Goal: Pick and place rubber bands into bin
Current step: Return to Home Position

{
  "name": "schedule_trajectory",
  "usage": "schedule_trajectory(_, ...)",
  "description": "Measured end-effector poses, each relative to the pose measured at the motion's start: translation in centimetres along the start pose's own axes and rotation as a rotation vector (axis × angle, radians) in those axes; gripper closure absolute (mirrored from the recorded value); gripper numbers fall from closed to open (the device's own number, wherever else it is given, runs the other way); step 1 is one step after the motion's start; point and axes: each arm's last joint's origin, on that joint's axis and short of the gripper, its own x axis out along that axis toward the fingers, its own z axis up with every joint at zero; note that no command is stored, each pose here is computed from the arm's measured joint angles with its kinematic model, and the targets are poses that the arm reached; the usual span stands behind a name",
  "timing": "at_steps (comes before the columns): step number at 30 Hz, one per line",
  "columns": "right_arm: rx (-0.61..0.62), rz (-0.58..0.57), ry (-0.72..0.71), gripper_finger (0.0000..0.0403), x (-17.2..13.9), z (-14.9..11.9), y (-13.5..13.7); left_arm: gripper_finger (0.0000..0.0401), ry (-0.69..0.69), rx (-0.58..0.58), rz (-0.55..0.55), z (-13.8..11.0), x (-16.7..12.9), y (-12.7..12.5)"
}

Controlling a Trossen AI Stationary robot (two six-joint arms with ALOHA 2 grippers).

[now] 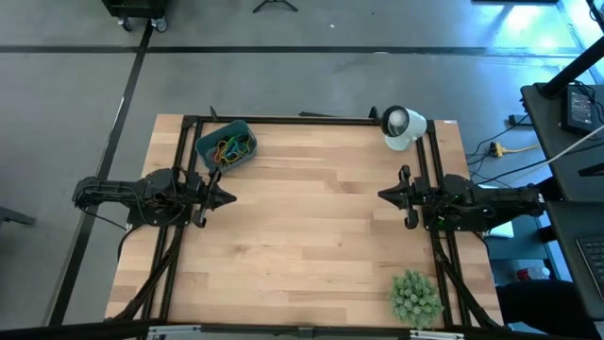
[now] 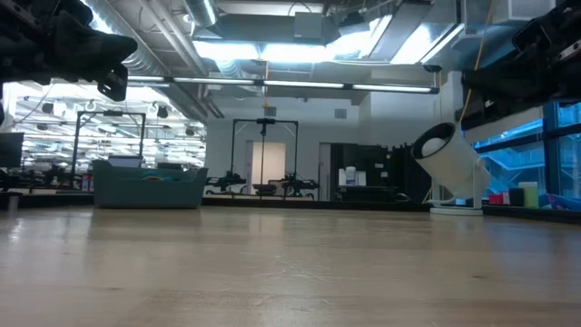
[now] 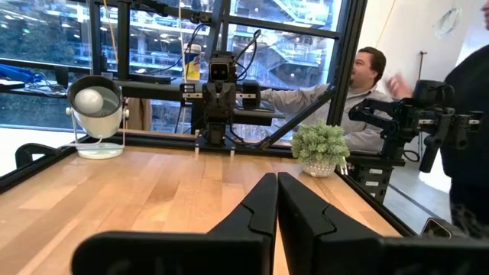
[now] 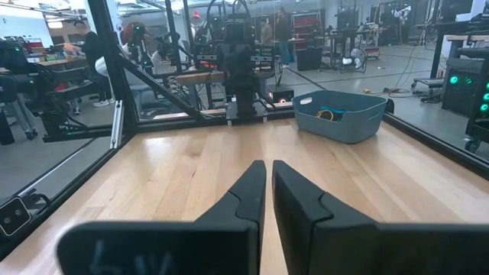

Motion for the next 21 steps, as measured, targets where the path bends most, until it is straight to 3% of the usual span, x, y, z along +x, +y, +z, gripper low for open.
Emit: schedule_trajectory(21, 0.0, 0.0, 0.0, 0.0372, 0.0, 0.0, 0.0, 0.0391, 0.0, 0.0, 0.0, -0.01, 0.0, 0.0)
